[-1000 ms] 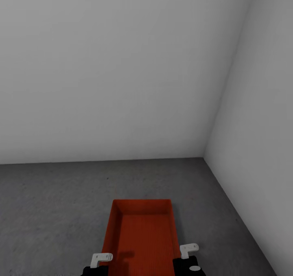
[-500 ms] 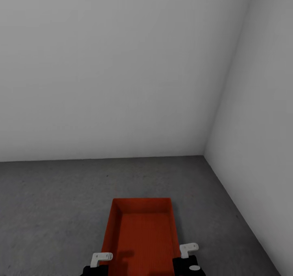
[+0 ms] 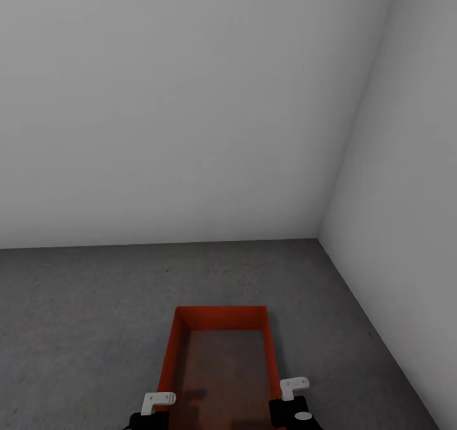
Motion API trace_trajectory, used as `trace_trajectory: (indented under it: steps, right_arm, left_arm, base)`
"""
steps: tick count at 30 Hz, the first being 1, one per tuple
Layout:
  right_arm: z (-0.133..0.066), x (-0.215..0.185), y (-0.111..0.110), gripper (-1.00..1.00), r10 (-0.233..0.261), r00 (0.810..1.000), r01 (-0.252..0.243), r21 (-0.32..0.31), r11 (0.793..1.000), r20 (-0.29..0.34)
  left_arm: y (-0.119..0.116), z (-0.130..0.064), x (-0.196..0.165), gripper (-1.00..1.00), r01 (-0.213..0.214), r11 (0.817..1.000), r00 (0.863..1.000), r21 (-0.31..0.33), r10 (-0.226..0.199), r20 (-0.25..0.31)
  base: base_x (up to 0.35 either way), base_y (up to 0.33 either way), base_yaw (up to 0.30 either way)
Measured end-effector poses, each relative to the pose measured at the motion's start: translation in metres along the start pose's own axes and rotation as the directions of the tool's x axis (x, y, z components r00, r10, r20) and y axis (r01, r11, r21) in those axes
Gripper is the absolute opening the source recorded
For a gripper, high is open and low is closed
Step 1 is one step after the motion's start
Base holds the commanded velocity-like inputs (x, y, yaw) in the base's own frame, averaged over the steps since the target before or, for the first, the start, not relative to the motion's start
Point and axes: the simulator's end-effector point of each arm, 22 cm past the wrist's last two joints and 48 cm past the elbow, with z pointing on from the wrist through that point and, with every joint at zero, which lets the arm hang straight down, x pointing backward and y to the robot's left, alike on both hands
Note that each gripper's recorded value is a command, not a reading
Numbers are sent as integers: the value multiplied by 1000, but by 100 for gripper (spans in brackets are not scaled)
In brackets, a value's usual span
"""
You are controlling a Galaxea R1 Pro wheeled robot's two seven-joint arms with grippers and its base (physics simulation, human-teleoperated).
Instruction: Move the two storage containers from the living room to the garage. In the garage, place one container on the floor and stack the other container on top of it (either order is fine).
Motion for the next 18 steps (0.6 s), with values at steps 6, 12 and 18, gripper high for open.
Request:
trace_trajectory:
  steps: [6,12,18]
  right_arm:
    - [0,0,0,-100,0,1000,0,0,1000,1]
    - [2,12,-23,100,-14,1000,15,31,999,-22]
    - [2,12,-23,100,-13,1000,14,30,999,-23]
  left_arm:
    - [0,0,0,-100,0,1000,1000,0,0,0]
    - [3,0,0,100,-4,1000,1000,-12,4,6]
    - [3,0,-1,100,-4,1000,1000,-12,4,11]
  base:
    - [0,0,0]
    - [0,0,0]
    - [0,0,0]
